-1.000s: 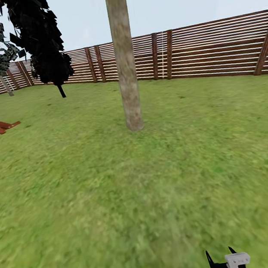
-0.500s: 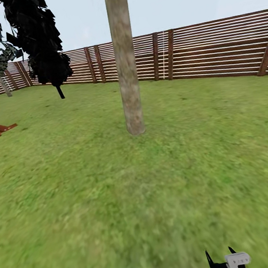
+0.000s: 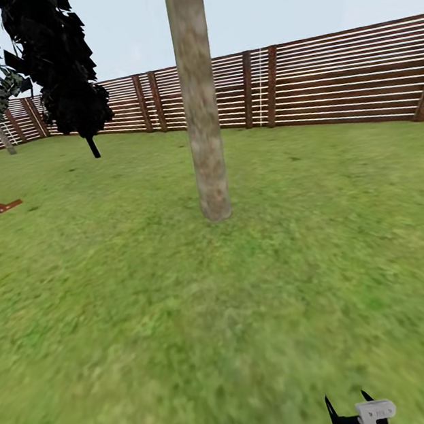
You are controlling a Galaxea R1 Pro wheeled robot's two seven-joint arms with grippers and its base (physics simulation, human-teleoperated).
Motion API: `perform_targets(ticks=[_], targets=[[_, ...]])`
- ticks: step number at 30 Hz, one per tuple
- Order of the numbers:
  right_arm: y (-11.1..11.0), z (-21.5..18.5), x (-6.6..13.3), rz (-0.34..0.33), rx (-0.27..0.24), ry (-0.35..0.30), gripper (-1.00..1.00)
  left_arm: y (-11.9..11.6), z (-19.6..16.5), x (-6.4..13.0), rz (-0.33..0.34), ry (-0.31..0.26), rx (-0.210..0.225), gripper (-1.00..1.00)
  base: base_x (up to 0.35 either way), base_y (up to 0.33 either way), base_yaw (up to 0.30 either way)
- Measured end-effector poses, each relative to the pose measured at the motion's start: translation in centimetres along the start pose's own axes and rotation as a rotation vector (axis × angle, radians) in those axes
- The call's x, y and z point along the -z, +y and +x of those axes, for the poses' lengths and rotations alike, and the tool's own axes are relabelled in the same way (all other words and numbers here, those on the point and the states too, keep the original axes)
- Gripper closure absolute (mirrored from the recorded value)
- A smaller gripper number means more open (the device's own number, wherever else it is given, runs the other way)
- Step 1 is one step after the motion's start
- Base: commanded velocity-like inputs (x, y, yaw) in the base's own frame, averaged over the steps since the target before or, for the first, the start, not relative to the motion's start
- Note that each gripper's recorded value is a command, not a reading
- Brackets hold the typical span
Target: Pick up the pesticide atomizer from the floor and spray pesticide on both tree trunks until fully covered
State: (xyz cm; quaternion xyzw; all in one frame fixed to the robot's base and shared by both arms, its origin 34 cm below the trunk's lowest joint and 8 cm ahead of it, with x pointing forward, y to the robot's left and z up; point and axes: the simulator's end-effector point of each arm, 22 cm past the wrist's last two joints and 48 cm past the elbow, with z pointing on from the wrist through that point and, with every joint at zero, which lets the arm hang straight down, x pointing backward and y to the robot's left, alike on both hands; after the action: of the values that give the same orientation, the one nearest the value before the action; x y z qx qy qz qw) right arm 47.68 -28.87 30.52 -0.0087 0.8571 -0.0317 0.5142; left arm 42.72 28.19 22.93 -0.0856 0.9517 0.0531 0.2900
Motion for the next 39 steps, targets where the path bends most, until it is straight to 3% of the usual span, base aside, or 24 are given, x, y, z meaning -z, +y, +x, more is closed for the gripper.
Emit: perform_targets(ticks=[39], targets=[[0.11, 0.02, 0.01, -0.001, -0.001, 0.0, -1.0, 0.1, -0.04, -0.01, -0.001, -0.001, 0.0, 1.0, 0.338, 0.0, -0.04]])
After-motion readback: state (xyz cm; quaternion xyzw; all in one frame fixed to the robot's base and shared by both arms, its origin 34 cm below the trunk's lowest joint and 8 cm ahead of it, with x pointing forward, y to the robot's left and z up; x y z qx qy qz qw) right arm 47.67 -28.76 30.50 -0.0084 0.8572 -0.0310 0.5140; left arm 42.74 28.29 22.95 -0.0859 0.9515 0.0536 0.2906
